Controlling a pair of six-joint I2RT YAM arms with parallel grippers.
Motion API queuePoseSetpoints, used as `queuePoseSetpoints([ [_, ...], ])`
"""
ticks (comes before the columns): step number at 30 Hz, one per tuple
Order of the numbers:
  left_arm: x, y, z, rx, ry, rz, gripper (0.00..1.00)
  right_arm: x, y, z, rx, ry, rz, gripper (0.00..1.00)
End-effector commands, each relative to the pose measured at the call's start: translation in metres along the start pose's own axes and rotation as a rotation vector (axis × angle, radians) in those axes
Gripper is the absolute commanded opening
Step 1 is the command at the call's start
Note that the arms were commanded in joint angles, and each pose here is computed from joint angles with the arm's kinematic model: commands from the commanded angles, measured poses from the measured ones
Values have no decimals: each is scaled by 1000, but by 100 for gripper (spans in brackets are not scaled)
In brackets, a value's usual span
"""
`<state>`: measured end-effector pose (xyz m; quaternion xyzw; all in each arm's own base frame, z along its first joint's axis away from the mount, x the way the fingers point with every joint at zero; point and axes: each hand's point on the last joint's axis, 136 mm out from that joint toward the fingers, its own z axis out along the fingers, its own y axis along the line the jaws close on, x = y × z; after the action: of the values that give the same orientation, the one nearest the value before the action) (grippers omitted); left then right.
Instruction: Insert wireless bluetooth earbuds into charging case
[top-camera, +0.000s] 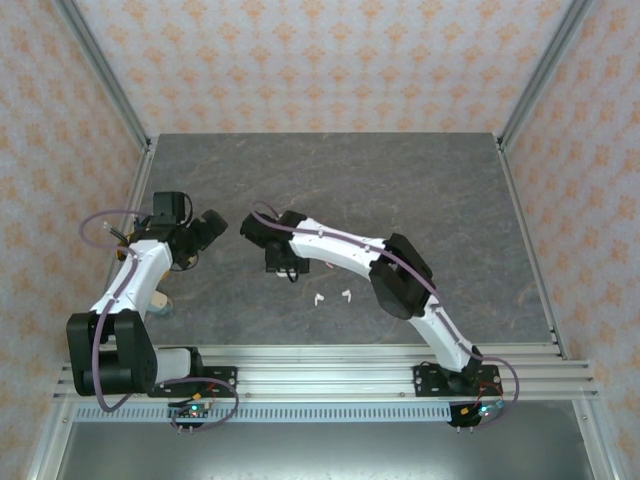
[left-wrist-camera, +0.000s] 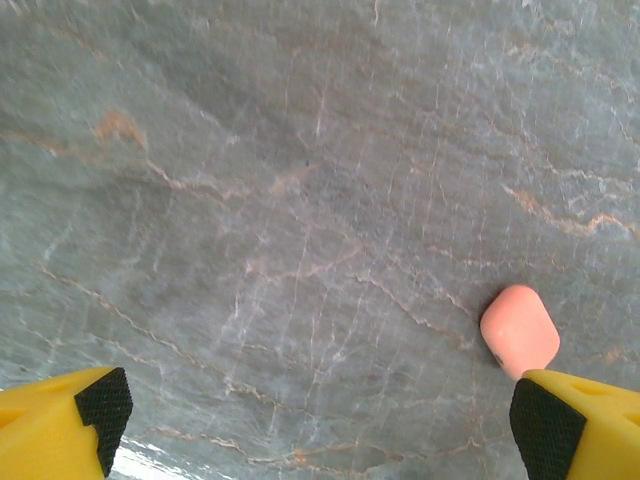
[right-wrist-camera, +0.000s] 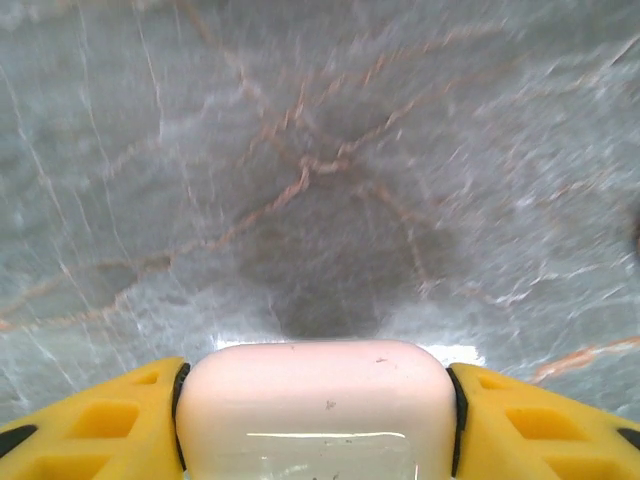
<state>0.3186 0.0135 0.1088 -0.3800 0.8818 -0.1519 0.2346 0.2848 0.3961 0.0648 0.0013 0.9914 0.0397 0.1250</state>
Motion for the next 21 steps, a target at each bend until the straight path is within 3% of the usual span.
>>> queuePoseSetpoints([
  [1, 11, -9, 1, 85, 19, -45, 100, -28, -11, -20, -22, -75, 89, 56],
  [11, 58, -32, 10, 261, 36, -35, 99, -82, -36, -23, -104, -85, 314, 55],
  [16, 79, -53, 10, 426, -18, -2, 99, -97, -35, -22, -182, -50, 407, 55],
  [21, 88, -66, 8, 502, -85, 47, 97, -103, -27, -23, -268, -7, 479, 55],
])
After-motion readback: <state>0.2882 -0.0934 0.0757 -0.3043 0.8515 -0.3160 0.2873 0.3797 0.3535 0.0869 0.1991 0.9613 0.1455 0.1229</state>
